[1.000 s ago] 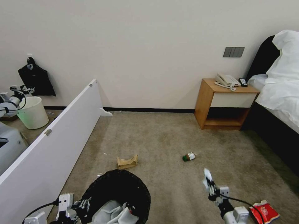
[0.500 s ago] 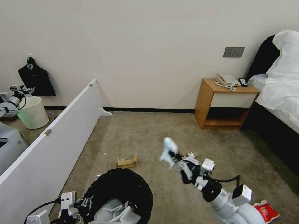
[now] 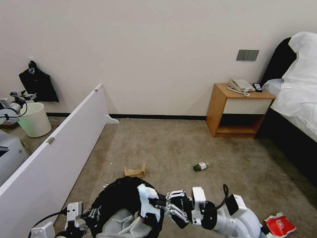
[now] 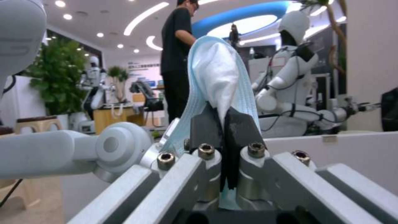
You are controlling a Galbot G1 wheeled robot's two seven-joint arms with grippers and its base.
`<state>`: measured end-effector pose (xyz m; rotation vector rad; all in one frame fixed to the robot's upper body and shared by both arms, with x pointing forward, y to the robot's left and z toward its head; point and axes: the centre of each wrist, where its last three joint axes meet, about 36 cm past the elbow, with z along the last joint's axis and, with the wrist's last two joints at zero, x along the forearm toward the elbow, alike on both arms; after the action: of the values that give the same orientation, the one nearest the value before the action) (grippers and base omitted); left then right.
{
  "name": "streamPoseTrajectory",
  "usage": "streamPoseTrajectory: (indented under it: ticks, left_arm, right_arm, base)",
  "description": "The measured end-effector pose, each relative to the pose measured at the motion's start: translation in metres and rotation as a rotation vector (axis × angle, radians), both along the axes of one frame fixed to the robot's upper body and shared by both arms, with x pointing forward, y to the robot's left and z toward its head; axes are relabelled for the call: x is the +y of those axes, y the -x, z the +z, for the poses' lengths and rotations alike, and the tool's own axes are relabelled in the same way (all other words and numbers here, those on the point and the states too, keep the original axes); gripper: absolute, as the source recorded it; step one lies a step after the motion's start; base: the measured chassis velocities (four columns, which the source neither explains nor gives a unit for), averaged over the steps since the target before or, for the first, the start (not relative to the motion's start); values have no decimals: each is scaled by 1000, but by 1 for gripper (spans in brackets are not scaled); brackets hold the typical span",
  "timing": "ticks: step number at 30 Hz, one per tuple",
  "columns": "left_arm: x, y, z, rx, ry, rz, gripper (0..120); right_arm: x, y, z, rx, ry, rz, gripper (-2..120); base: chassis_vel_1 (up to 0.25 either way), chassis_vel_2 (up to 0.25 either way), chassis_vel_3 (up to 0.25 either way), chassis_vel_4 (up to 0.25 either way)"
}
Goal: Pick up the trash bin, then pick up the garbage from the floor and place it into the trash bin.
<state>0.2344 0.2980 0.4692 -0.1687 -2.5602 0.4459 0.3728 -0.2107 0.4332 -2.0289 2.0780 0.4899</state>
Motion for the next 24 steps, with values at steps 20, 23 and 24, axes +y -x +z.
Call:
streamPoseTrajectory:
  ticks: [20, 23, 24]
  left_arm:
    - [0, -7, 3, -17, 5, -19, 4]
    - [0, -10, 3, -21, 6, -24, 4]
    - [0, -10, 3, -21, 8, -26, 4]
  right_arm:
    - [30, -38, -27, -7, 79, 43, 20]
    - [27, -37, -30, -6, 87, 32, 31]
    - [27, -38, -31, -6, 88, 30, 35]
  base:
    - [0, 0, 0, 0]
    - [0, 0, 0, 0]
    - [0, 0, 0, 0]
